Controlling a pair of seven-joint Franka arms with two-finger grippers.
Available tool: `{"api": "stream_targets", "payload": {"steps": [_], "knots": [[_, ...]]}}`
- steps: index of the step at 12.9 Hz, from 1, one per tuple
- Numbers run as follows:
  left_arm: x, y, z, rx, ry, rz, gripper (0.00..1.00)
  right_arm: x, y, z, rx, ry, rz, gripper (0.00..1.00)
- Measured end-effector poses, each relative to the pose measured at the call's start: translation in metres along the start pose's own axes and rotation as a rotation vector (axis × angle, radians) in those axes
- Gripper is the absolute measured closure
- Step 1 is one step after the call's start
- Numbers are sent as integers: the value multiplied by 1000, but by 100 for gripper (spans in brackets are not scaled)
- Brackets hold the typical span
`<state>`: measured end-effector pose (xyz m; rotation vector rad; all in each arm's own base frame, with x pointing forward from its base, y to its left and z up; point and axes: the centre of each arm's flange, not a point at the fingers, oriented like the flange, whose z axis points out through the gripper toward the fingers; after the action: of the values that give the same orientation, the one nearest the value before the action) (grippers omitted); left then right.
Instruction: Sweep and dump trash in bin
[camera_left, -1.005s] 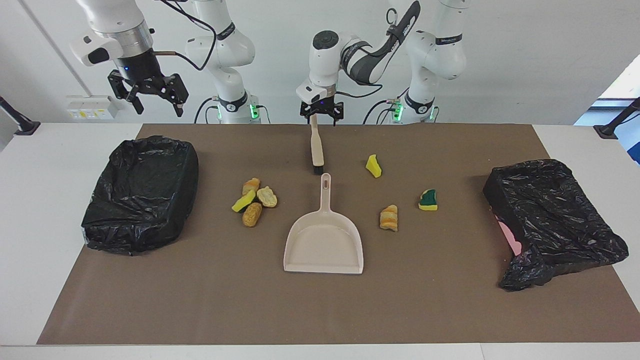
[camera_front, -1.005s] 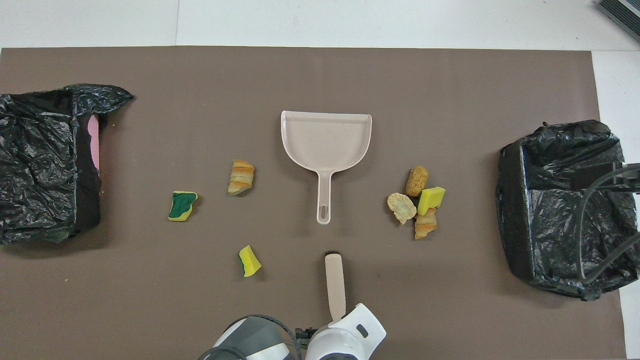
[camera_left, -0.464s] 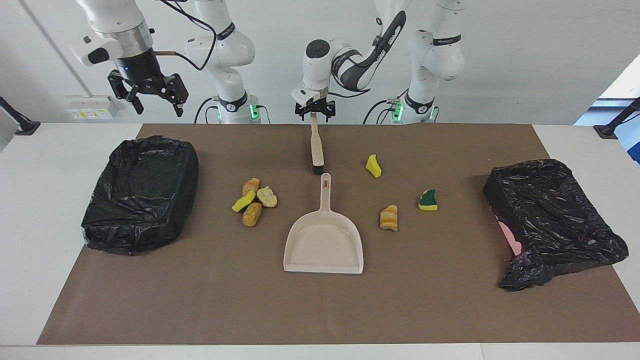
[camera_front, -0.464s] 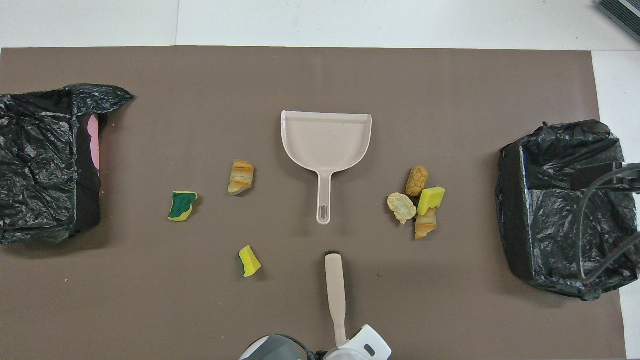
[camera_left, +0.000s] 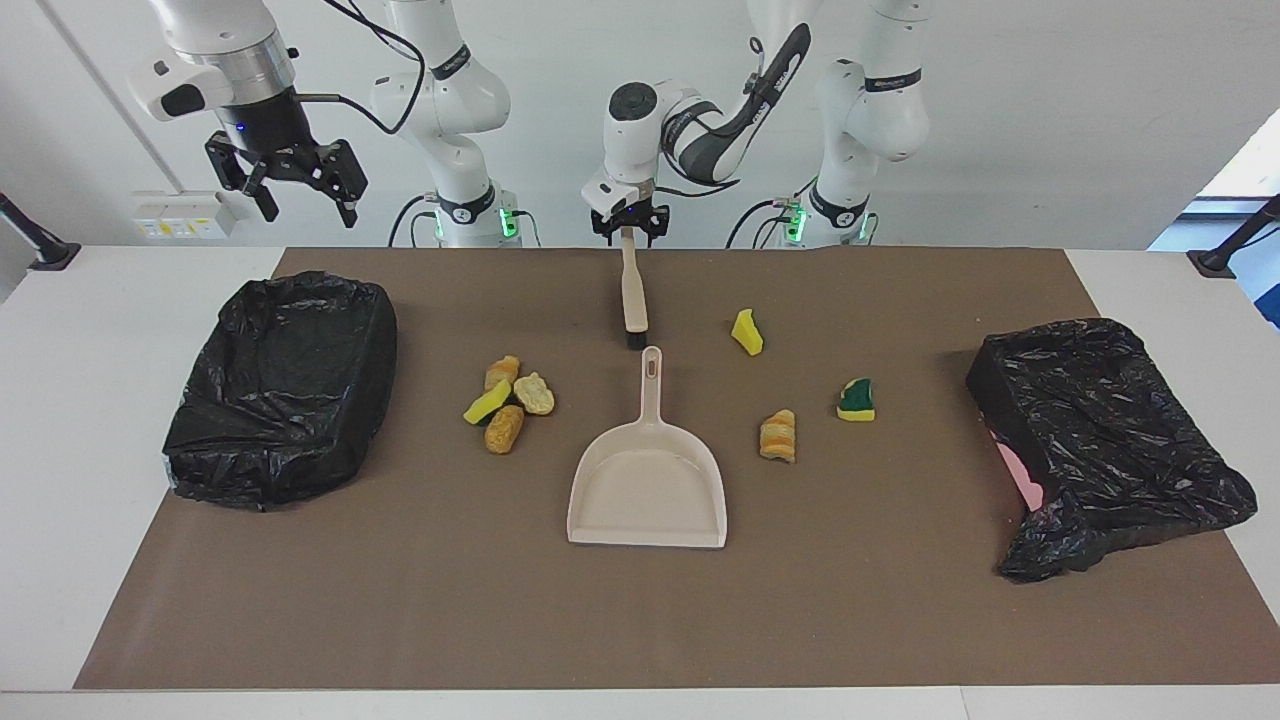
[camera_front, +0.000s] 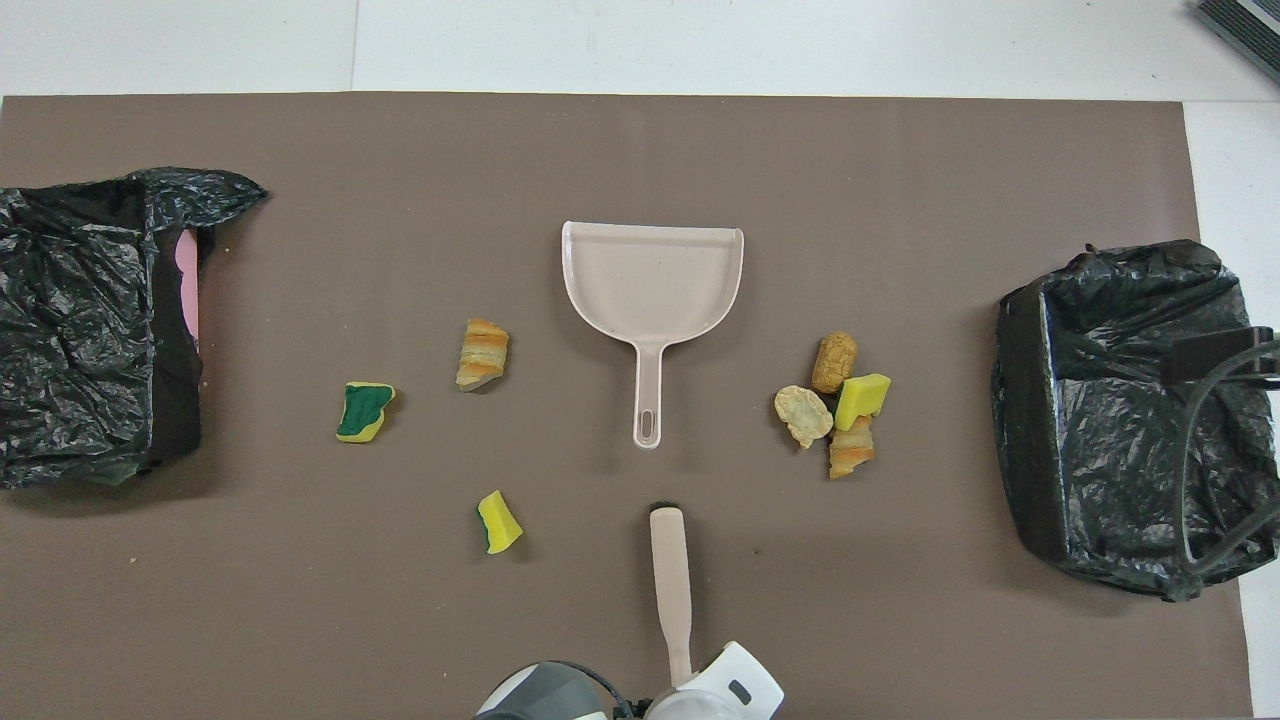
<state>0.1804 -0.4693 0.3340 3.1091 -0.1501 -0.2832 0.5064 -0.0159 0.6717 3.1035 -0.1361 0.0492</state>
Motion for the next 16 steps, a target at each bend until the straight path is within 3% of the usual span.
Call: {"api": "stream_targets", "payload": {"steps": [3, 7, 9, 13, 16], "knots": [[0, -2, -8, 5, -3, 1, 74, -6, -7, -5, 1, -2, -46, 0], [9, -10, -15, 43, 0, -1, 74, -7, -55, 5, 25, -24, -32, 0], [29, -28, -39, 87, 0, -31, 74, -2, -92, 22, 38, -42, 24, 0], [75, -87, -78, 165, 17, -130, 74, 18, -137, 56, 142, -77, 110, 0], [116, -141, -95, 212, 44, -227, 74, 25, -195, 88, 156, -87, 136, 0]]}}
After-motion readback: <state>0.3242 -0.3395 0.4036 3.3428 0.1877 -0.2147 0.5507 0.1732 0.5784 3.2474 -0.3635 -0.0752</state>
